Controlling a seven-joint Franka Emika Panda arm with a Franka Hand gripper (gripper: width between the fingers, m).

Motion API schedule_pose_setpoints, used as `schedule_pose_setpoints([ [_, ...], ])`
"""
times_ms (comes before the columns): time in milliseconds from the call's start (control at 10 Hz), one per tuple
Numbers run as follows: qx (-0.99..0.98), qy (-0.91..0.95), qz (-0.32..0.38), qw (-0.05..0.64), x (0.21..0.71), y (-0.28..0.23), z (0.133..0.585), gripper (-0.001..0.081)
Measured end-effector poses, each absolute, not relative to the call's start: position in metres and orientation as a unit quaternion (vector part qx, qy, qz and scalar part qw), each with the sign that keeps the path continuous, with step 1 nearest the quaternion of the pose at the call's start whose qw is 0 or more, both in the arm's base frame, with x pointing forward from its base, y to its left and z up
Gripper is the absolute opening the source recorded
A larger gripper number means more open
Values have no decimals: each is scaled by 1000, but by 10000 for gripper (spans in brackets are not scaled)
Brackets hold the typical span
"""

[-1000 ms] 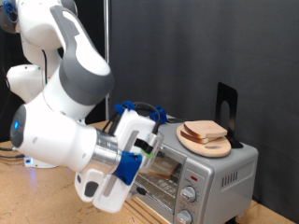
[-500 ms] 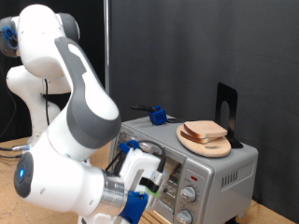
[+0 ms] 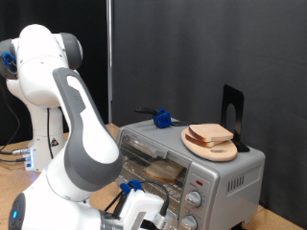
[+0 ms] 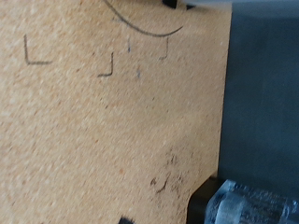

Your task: Make a piece of toast with the oven

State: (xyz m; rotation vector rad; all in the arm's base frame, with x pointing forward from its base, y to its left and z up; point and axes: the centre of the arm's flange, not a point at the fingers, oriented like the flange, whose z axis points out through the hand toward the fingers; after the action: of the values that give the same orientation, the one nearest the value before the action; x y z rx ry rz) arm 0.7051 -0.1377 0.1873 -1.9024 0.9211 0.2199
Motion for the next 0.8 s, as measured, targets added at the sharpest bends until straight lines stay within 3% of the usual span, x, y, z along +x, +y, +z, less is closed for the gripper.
schedule_pose_setpoints([
  [800,-753,347,151,538,707,-82,144,808],
])
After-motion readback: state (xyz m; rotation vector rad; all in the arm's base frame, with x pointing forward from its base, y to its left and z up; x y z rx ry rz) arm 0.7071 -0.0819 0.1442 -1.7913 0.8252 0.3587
